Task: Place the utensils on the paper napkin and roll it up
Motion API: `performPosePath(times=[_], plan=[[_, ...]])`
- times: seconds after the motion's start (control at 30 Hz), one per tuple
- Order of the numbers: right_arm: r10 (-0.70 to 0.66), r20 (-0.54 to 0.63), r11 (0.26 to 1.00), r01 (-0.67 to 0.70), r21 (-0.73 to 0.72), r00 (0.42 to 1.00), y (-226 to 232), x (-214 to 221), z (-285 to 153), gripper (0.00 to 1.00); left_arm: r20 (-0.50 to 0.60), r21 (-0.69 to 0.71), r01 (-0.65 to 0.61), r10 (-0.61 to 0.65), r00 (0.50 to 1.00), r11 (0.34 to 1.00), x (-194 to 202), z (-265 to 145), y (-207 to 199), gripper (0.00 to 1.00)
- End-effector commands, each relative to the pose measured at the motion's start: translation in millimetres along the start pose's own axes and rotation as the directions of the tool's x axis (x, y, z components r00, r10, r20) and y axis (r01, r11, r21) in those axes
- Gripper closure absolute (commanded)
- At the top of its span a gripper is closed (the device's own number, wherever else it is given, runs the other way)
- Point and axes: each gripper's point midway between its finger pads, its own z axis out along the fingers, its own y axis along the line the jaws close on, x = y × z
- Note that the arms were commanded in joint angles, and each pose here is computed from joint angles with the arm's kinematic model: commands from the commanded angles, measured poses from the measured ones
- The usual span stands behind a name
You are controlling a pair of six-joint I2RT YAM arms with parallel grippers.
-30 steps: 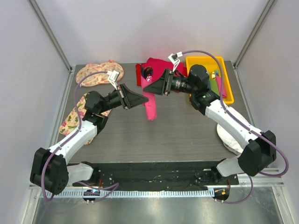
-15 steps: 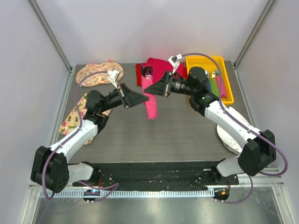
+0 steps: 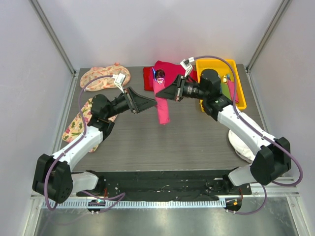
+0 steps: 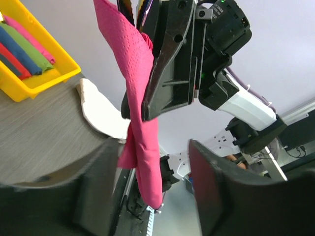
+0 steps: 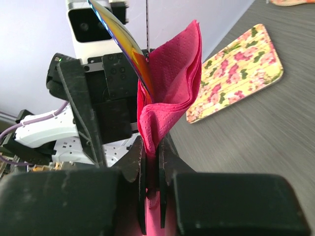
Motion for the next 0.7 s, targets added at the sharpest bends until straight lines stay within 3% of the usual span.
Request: performPosePath(times=[0.0,0.03,0.13,0.37,0.67], plan=[[-0.095,0.050,0.994,0.097,-0.042,0.994,22.8,-29.0,-14.6,0.99,0.039,-0.007,-0.049,0.050,0.998,0.999,-13.3,1.4,-6.1,0.29],[-0.093,0.037,0.994,0.095,-0.047,0.995,22.3,-27.7,-16.8,0.99,0.041,-0.027,-0.037,0.038,0.998,0.999,-14.2,-0.2,-0.1,0.23],[-0.099,0.022,0.995,0.099,-0.027,0.995,9.1,-32.7,-26.9,0.99,0.033,-0.052,-0.039,0.041,0.999,0.998,-13.3,-4.0,7.0,0.19],[-0.064,0.004,0.996,0.064,0.066,0.998,-61.1,-53.0,-67.9,0.99,-0.003,-0.052,-0.064,0.064,0.998,0.997,-5.9,-8.6,8.5,0.17],[-0.032,0.063,0.970,0.016,0.242,0.998,-176.4,-97.3,-134.7,0.99,-0.028,-0.052,-0.065,0.064,0.998,0.997,1.7,-9.8,14.7,0.17]])
